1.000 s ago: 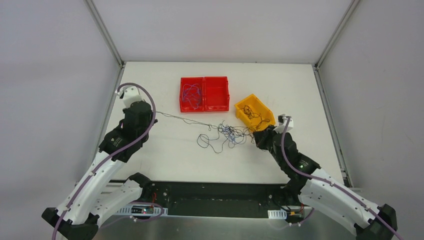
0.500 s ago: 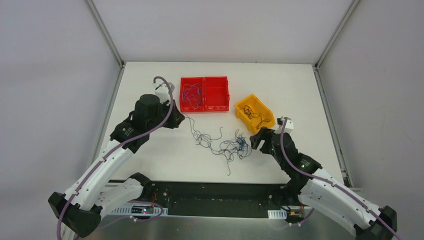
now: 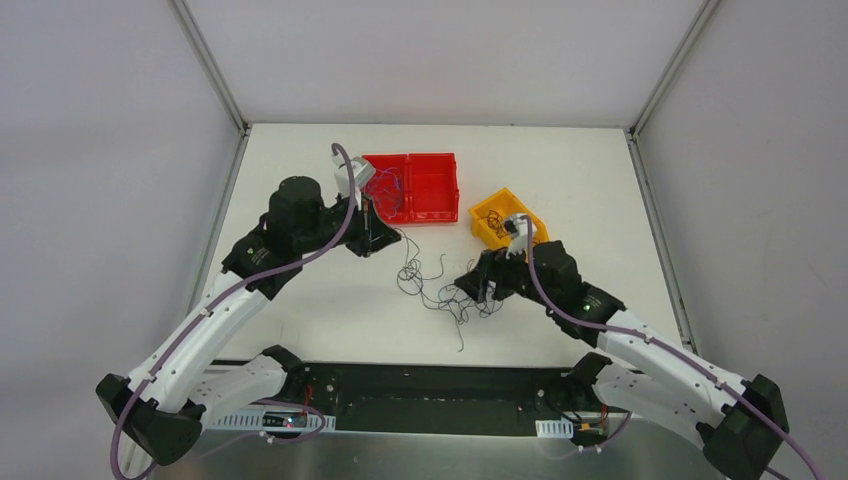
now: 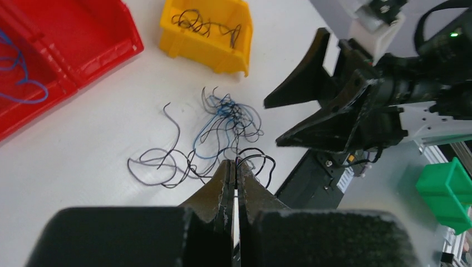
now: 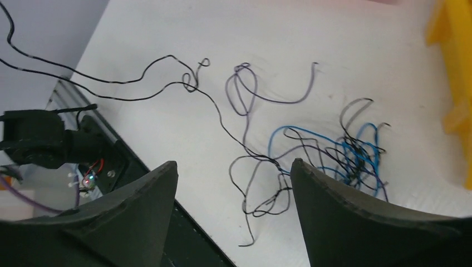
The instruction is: Untangle the cables
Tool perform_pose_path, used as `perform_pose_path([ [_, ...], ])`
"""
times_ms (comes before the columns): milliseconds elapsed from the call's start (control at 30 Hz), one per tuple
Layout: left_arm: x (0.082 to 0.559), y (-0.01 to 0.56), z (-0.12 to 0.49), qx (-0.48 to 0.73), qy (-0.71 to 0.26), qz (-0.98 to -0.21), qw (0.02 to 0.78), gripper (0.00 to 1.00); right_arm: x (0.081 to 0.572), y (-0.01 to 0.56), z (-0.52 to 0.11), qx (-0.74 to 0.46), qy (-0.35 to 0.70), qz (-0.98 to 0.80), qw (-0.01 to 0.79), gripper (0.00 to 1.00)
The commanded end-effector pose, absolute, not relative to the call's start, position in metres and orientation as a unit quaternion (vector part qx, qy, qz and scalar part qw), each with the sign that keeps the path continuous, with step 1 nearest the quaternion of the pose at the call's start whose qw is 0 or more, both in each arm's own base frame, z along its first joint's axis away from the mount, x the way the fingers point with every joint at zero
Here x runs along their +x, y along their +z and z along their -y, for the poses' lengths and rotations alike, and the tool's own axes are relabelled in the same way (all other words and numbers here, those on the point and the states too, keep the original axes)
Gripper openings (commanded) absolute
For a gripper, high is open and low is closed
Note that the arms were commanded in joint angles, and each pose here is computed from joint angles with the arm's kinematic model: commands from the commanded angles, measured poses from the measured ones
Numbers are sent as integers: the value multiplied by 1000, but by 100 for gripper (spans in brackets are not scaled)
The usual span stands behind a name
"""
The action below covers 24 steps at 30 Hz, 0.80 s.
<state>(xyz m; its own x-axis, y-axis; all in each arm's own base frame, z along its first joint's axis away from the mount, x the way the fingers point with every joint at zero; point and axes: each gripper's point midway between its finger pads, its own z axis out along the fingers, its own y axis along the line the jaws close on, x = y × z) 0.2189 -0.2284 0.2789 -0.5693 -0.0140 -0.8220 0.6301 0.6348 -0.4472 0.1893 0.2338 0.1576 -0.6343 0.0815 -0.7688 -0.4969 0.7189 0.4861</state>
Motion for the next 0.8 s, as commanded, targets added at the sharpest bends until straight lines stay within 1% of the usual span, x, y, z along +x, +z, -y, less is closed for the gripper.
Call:
perform_pose_path([
  [0,213,335,247,237,-435,-737,460,0,179,221,-279,-223,452,-748,432,77],
  [200,206,354,263,253,-479,-718,436,0,177,261,-307,-264,501,-688,453,77],
  [300,208,361,269,253,-491,-713,432,0,170,267,-317,-300,510,-671,447,81],
  [367,207,369,272,255,-501,-706,430,0,172,262,-320,-310,497,-672,452,87],
  [400,206,373,274,257,-507,-702,429,0,176,259,-319,-308,489,-675,458,88],
  [767,193,408,287,260,-558,-666,421,0,219,236,-317,-260,417,-708,506,91],
])
